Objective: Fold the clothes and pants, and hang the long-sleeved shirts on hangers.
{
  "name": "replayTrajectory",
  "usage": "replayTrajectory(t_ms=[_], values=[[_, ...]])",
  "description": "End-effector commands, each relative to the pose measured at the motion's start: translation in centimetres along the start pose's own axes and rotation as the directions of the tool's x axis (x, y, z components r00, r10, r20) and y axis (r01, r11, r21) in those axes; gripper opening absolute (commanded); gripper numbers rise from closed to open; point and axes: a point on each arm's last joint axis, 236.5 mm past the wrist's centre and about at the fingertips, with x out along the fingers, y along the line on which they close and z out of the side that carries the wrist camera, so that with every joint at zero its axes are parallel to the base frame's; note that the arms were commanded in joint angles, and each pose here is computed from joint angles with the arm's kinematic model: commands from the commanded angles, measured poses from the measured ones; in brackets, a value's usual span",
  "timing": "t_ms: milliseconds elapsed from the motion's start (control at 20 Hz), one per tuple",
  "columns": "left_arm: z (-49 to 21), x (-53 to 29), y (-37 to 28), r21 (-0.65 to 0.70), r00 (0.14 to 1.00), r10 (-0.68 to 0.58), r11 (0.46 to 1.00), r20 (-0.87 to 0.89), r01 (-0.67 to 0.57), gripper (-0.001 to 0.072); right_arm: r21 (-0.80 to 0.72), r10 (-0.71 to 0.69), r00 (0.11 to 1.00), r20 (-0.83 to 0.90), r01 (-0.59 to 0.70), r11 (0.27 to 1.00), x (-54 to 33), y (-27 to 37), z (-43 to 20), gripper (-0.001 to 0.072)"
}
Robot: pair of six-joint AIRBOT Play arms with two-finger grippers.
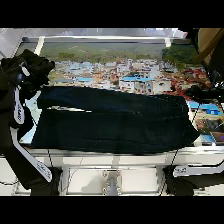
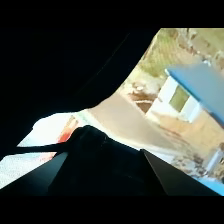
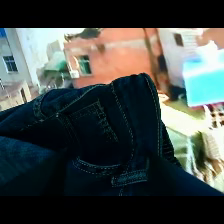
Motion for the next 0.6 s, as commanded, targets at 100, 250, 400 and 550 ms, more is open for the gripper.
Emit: replayTrajectory(t_ms=[100,250,400,550], values=[[0.2,-0.3,-1.1,0.03,0.999,-0.04,0.999,0.004,0.039,0.0016,0.002,0.005,1.0,-0.018,-0.005,1.0,0.0,0.1,-0.4,0.0519],[1.9,-2.5,-1.8,0.036,0.998,-0.052,0.998,0.039,0.051,0.0016,-0.016,-0.023,0.999,-0.032,0.023,1.0,-0.1,-0.5,-0.7,0.0518],[3.8,-5.9,-2.6,0.049,0.993,-0.068,0.997,0.098,0.063,0.0016,0.008,-0.136,0.99,-0.042,0.136,0.991,-0.3,-3.5,-1.0,0.0518],[5.0,-8.4,-3.0,0.057,0.987,-0.077,0.996,0.143,0.07,0.0016,0.124,-0.119,0.993,0.018,0.116,0.985,-0.5,-5.6,0.4,0.0518]])
